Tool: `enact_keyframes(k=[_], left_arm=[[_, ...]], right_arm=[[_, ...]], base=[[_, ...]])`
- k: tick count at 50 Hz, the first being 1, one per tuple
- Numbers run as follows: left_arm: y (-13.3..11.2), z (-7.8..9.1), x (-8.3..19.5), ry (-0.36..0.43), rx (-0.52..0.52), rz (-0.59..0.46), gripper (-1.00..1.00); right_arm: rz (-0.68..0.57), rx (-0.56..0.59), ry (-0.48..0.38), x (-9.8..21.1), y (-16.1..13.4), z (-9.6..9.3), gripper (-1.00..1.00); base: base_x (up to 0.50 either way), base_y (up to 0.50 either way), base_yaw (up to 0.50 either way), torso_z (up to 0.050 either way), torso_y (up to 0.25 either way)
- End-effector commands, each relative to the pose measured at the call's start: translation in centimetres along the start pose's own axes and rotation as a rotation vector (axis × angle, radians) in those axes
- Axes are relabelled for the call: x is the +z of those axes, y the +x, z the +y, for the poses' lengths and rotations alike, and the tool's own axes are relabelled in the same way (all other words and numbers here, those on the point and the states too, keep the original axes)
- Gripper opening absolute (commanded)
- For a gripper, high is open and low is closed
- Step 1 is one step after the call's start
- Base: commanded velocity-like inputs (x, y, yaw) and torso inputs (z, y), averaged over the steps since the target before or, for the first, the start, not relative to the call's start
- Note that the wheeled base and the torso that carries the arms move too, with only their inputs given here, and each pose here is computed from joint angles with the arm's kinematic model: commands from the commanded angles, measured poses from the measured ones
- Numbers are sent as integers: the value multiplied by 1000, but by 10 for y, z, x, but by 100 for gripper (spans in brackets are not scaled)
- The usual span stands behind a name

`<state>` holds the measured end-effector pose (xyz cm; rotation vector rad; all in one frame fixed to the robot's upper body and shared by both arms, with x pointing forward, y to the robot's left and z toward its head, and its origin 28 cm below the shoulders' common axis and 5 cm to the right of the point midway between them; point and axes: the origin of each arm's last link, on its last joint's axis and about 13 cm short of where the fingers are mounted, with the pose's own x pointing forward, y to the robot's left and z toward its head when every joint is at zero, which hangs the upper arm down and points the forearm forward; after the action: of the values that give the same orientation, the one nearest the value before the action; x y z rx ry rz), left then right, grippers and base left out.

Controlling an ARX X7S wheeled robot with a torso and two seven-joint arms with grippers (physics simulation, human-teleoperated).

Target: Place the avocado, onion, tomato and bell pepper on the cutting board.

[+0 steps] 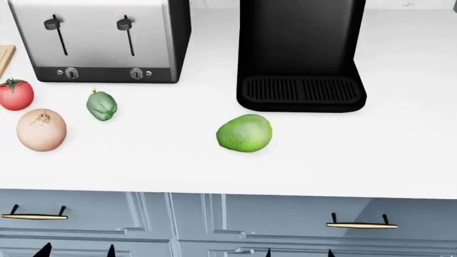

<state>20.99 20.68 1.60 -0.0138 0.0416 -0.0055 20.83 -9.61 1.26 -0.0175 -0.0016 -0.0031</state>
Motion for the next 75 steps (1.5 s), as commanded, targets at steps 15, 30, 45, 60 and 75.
enact_keyframes(k=[15, 30, 45, 60, 75], left_arm=[[-18, 32, 174, 52, -36, -361, 100], [-29, 39, 213, 105, -31, -443, 100], [-30, 38, 220, 119, -36, -453, 100], [-31, 34, 220, 121, -71, -437, 100], [-44, 29, 258, 330, -455, -137, 100]], right_arm=[[-313, 41, -176, 181, -19, -28, 100], [-374, 0, -219, 213, -28, -36, 100], [-367, -16, -262, 213, -28, -36, 100], [-369, -5, -225, 215, -28, -38, 100], [-305, -79, -236, 216, -26, -36, 100]], base=[[0, 0, 0, 0, 0], [36, 0, 0, 0, 0], [500, 29, 0, 0, 0], [296, 80, 0, 0, 0], [83, 0, 0, 0, 1]])
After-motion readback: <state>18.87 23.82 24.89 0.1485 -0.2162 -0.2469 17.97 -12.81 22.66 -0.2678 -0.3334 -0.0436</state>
